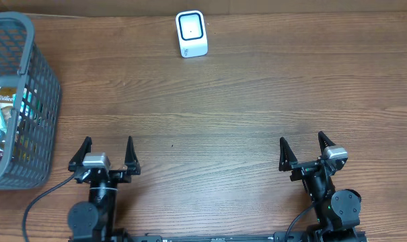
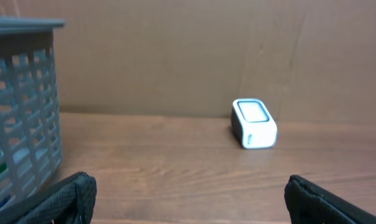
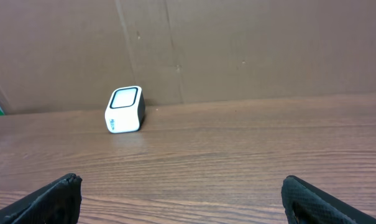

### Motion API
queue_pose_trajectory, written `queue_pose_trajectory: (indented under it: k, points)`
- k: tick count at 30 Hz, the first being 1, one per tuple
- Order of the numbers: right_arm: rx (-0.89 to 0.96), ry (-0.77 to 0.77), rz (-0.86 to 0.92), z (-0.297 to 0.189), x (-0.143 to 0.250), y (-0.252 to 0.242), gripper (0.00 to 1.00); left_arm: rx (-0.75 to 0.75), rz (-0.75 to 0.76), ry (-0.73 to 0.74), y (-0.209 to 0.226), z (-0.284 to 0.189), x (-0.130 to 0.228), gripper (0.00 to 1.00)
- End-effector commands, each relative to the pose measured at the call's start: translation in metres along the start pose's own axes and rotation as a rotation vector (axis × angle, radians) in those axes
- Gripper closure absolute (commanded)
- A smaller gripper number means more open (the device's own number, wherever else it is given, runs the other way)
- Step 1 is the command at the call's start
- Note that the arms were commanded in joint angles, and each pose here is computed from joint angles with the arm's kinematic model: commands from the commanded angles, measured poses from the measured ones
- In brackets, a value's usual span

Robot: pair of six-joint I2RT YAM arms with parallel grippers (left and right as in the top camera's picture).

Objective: Scan the item barcode
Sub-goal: 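Move the left gripper over the grey basket and lower into it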

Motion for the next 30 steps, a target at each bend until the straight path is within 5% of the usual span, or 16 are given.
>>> queue_pose_trajectory:
  k: [1,13,20,30]
  points:
    - [-0.007,0.000,0.001,0.000,0.003,0.001,0.00,0.044,0.037,-0.078,-0.011,-0.016,-0.063,0.00]
    - [-0.007,0.000,0.001,0.000,0.003,0.001,0.00,0.350,-0.005,0.185,-0.064,-0.022,-0.181,0.00]
    - [-0.007,0.000,0.001,0.000,0.003,0.001,0.00,0.391,-0.141,0.516,-0.072,-0.007,-0.199,0.00]
    - [-0.007,0.000,0.001,0.000,0.003,0.001,0.00,0.514,-0.244,0.632,-0.089,0.025,-0.194,0.00]
Point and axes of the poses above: each gripper's point midway between its finger pads, its own z axis out along the fingers, its own y axis along the line the jaws close on, x = y × z, the point moved 1 cm from there along -z, back along the fingers, and after that the axes turned 2 degrees about z, right-handed, at the moved point
